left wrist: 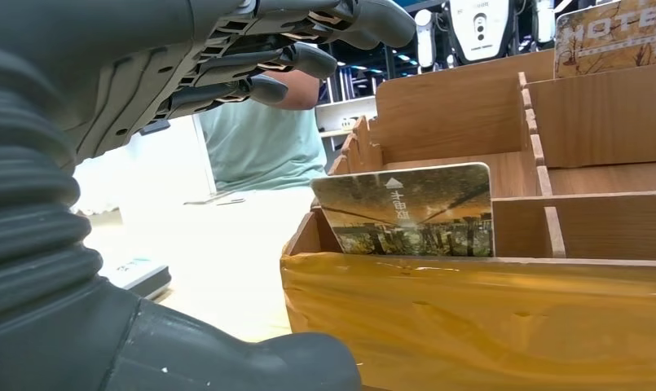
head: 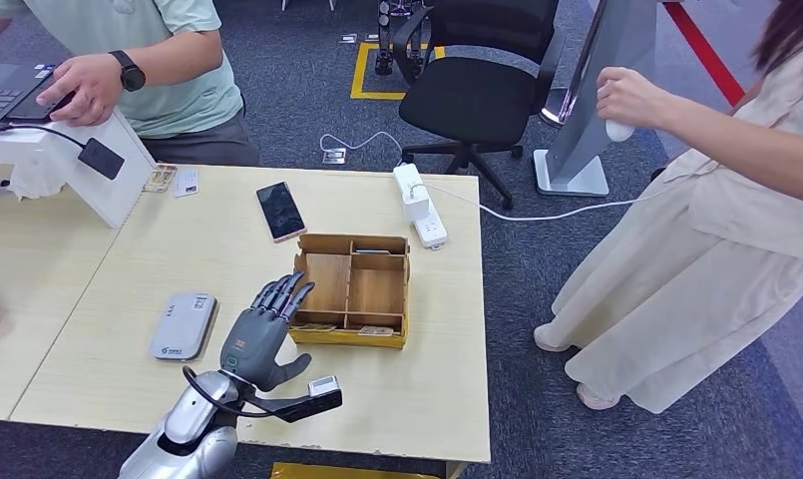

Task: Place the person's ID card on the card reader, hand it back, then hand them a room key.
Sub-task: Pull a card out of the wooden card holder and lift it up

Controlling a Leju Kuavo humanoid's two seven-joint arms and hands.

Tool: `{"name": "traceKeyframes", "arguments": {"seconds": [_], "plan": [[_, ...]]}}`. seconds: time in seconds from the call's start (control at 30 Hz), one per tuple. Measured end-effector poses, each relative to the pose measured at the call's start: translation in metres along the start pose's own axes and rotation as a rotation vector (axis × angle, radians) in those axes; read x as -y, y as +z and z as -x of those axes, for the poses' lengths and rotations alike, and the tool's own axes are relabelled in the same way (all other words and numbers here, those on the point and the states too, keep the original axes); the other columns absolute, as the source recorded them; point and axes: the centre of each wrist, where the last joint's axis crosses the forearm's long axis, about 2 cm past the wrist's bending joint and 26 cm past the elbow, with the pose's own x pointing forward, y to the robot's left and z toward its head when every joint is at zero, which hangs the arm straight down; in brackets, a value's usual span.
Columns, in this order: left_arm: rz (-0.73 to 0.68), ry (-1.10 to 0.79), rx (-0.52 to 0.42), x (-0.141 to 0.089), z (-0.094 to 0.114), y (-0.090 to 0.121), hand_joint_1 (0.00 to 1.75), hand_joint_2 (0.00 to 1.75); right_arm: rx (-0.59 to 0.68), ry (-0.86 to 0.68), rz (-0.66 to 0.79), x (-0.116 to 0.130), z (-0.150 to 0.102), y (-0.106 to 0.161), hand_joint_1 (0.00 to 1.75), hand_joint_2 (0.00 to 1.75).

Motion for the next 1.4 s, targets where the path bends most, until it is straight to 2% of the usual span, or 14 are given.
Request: {"name": "traceKeyframes", "arguments": {"seconds": [1.1, 1.13, 1.17, 1.23, 1.27, 1.3, 1.4], "plan": [[0.024, 0.011, -0.023, 0.008, 0.0008, -0.0091, 0.01, 1.75, 0.008, 0.005, -0.008, 0.0006, -0.0015, -0.001, 0.0, 0.0], [0.023, 0.011, -0.024, 0.0081, 0.0007, -0.0093, 0.11, 1.75, 0.008, 0.004, -0.008, 0.0007, -0.0016, -0.001, 0.0, 0.0], [0.021, 0.011, -0.025, 0.0081, 0.0006, -0.0094, 0.44, 1.75, 0.008, 0.004, -0.008, 0.0007, -0.0016, -0.0011, 0.0, 0.0], [0.019, 0.011, -0.025, 0.008, 0.0006, -0.0094, 1.24, 1.75, 0.008, 0.004, -0.007, 0.0007, -0.0016, -0.0011, 0.0, 0.0], [0.018, 0.011, -0.025, 0.008, 0.0006, -0.0094, 1.54, 1.75, 0.007, 0.003, -0.007, 0.0007, -0.0016, -0.0011, 0.0, 0.0], [0.017, 0.012, -0.025, 0.008, 0.0006, -0.0095, 1.62, 1.75, 0.007, 0.003, -0.007, 0.0007, -0.0016, -0.0011, 0.0, 0.0], [0.013, 0.016, -0.024, 0.0077, 0.0006, -0.0095, 1.62, 1.75, 0.007, 0.002, -0.006, 0.0007, -0.0016, -0.0011, 0.0, 0.0]]}}
